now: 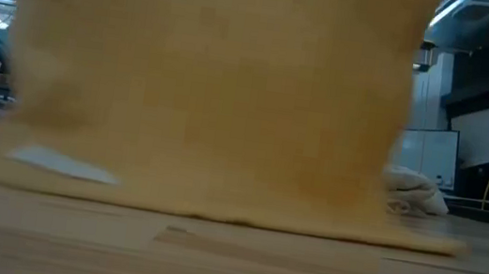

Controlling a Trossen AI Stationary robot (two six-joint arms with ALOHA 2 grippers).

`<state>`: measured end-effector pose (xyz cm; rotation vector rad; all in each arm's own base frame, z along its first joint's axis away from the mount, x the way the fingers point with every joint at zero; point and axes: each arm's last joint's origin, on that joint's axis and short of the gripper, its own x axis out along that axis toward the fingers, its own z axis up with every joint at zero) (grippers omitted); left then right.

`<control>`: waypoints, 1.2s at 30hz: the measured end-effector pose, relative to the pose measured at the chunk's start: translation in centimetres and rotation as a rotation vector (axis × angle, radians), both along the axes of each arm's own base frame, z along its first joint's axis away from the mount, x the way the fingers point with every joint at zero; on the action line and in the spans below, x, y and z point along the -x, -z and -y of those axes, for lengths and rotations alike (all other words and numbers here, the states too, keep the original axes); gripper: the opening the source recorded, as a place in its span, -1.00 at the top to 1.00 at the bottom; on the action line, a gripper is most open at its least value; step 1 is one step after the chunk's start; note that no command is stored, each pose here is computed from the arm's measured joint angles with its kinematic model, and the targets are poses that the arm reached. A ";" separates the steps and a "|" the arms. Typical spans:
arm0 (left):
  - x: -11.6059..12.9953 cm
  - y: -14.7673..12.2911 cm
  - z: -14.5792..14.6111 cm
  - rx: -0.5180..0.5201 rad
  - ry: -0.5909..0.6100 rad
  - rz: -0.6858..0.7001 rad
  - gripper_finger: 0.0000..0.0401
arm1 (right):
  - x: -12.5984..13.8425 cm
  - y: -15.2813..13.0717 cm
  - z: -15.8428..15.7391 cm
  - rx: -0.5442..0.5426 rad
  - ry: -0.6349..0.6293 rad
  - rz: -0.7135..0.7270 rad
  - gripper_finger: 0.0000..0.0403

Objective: Fold towel
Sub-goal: Fold the yellow towel

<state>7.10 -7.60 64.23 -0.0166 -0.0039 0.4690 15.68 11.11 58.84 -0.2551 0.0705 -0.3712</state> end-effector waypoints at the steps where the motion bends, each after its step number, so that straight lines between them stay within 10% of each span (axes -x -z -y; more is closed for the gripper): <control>1: 0.0 0.7 0.1 -0.010 0.000 -0.005 0.97 | 0.1 1.1 0.1 -0.032 0.003 -0.053 0.95; 8: 0.1 6.9 -0.7 0.186 0.054 0.058 0.97 | 0.7 5.4 0.7 -0.222 0.122 -0.190 0.95; 15: -0.3 7.0 -0.5 0.411 0.243 0.046 0.97 | -0.2 3.6 -0.3 -0.268 0.004 -0.099 0.95; 20: -0.9 6.6 1.2 0.349 0.494 -0.049 0.95 | -0.7 2.3 -1.1 -0.225 -0.198 -0.084 0.95; 36: -4.5 13.7 5.6 0.331 0.333 -0.440 0.97 | -4.6 8.8 -5.2 -0.240 -0.172 -0.496 0.95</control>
